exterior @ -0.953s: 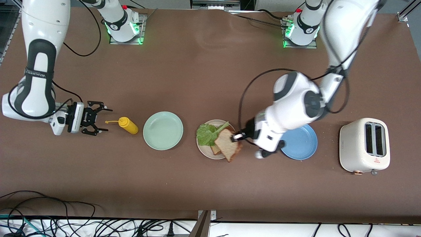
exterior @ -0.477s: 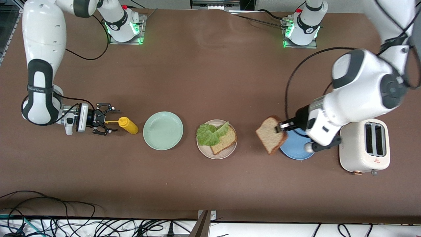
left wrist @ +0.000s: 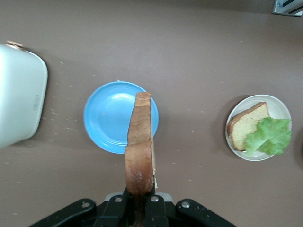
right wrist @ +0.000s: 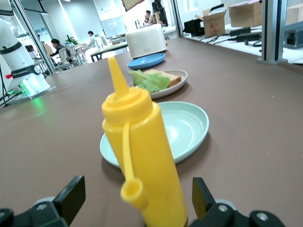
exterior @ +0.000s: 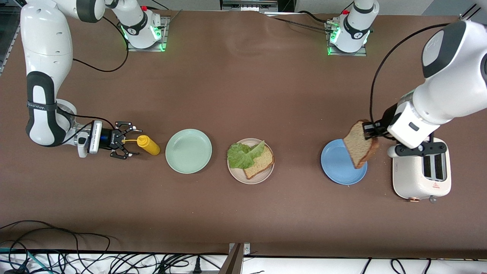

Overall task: Make sandwich on beige plate with both arms
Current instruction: 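Retract the bread with the left gripper while the right gripper grasps the bottle, then lift the yellow bottle and carry it over the beige plate with the right gripper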

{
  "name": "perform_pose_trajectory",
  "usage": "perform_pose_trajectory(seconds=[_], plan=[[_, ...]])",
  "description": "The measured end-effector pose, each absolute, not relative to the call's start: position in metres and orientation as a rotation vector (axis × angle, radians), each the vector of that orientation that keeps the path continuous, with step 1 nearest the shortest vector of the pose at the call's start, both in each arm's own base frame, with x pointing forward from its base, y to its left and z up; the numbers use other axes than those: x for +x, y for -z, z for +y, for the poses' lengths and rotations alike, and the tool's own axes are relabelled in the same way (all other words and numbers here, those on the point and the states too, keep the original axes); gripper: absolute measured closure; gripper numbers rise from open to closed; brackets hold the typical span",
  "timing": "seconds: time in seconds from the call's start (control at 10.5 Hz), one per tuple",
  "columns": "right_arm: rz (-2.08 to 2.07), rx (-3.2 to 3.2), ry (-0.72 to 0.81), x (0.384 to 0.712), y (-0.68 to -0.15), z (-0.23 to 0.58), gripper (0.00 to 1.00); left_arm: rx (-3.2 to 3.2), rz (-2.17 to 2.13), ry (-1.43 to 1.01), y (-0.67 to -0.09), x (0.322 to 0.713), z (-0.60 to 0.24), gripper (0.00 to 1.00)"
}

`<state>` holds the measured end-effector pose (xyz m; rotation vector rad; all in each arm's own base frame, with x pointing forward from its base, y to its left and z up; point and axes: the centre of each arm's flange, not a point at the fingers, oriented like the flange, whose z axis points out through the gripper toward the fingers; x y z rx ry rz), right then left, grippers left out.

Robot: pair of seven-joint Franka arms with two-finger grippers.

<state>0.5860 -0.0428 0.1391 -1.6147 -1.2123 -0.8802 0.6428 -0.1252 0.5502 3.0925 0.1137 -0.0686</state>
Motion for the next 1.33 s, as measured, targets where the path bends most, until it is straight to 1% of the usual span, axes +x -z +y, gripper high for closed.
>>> perform_pose_trajectory(seconds=[0.38, 0.48, 0.57, 0.67, 0.76, 0.86, 0.95, 1.14, 1.33], plan=[[-1.185, -1.568, 0.941, 0.589, -0.13, -0.017, 0.01, 3.157, -0.044, 0.096, -0.562, 0.633, -0.105, 0.91], [-1.181, -1.555, 0.943, 0.59, -0.128, -0.009, 0.07, 3.158, -0.034, 0.102, -0.562, 0.634, -0.096, 0.91], [-1.184, -1.549, 0.943, 0.59, -0.128, -0.005, 0.09, 3.158, -0.017, 0.104, -0.561, 0.636, -0.084, 0.91], [-1.187, -1.548, 0.945, 0.592, -0.129, -0.004, 0.23, 3.158, 0.008, 0.104, -0.562, 0.638, -0.068, 0.91], [-1.192, -1.552, 0.948, 0.593, -0.13, -0.005, 0.42, 3.158, 0.018, 0.102, -0.563, 0.638, -0.056, 0.91], [-1.195, -1.559, 0.948, 0.597, -0.132, -0.005, 0.53, 3.158, 0.028, 0.099, -0.565, 0.638, -0.05, 0.91], [-1.187, -1.581, 0.937, 0.605, -0.137, -0.005, 0.61, 3.159, 0.031, 0.095, -0.567, 0.637, -0.049, 0.91], [-1.156, -1.625, 0.87, 0.623, -0.152, 0.003, 0.67, 3.164, 0.029, 0.111, -0.57, 0.634, -0.05, 0.91], [-1.147, -1.689, 0.766, 0.646, -0.174, 0.021, 0.71, 3.166, 0.055, 0.137, -0.57, 0.632, -0.04, 0.91]])
